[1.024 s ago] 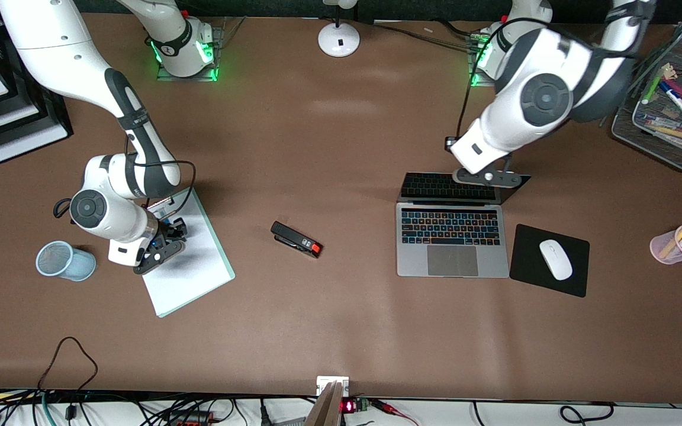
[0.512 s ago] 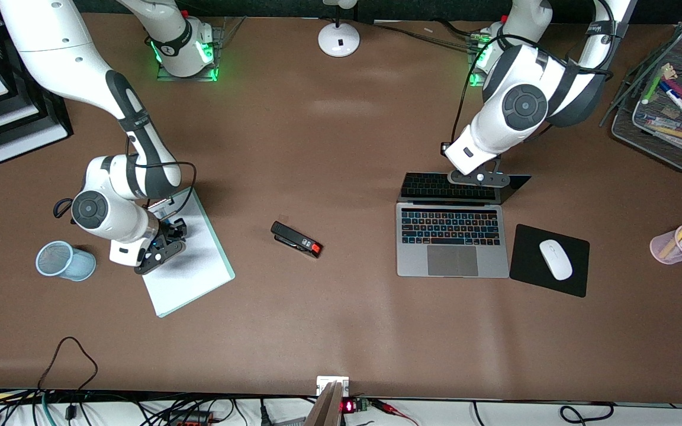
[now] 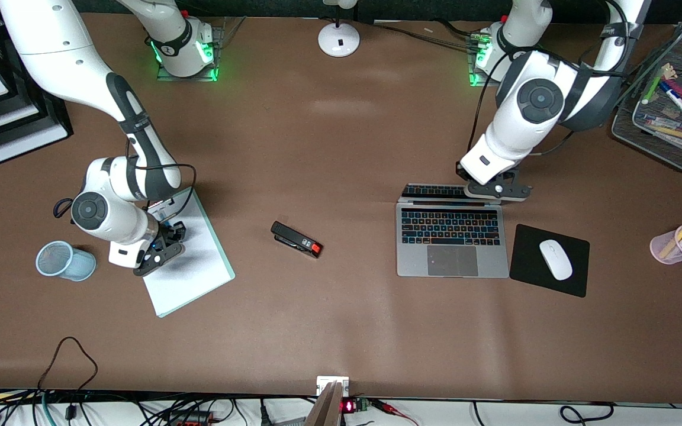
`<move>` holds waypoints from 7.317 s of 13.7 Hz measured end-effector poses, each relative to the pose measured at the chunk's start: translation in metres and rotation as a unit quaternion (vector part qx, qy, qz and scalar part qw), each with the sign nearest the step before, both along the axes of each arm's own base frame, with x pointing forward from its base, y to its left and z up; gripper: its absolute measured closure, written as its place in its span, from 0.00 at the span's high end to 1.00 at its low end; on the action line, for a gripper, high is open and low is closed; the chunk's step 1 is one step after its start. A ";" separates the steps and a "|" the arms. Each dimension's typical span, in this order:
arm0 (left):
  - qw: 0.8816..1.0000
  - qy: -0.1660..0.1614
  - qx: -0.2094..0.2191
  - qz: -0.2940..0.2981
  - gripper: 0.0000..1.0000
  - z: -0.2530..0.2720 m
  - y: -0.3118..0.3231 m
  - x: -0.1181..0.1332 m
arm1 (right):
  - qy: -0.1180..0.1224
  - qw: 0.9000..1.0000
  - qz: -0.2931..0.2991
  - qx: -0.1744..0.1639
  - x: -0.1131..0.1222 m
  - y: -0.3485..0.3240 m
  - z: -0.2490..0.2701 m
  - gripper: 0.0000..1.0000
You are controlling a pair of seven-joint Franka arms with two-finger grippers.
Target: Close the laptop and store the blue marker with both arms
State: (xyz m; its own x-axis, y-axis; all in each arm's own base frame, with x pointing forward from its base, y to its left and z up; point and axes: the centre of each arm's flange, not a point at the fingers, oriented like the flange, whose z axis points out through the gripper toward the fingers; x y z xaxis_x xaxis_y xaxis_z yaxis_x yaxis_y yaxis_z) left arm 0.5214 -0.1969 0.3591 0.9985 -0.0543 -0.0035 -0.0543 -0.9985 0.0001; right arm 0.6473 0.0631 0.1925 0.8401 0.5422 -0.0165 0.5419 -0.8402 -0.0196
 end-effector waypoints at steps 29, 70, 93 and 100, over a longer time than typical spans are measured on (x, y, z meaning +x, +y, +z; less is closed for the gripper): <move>0.997 -0.038 -0.060 -0.019 0.01 -0.154 -0.006 0.127 | -0.286 0.858 0.268 0.332 0.036 -0.317 0.116 0.18; 0.996 0.041 0.038 -0.063 1.00 0.262 0.035 0.029 | 0.118 0.950 -0.289 0.014 -0.007 -0.050 0.271 1.00; 0.998 0.036 0.036 -0.036 1.00 0.288 0.146 -0.010 | -0.003 0.949 -0.315 0.008 -0.112 -0.058 0.387 1.00; 0.998 0.036 0.036 -0.036 1.00 0.288 0.146 -0.010 | 0.001 0.948 -0.319 0.007 -0.117 -0.062 0.414 1.00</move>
State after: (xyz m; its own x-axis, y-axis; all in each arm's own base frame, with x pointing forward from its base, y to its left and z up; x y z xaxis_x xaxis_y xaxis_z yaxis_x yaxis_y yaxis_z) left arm 0.5109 -0.0508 0.6473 0.9891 -0.1224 -0.0816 -0.1279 -0.9896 -0.0655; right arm 0.5308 0.0016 0.6066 0.9970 -0.0753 -0.0154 -0.0758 -0.9966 -0.0335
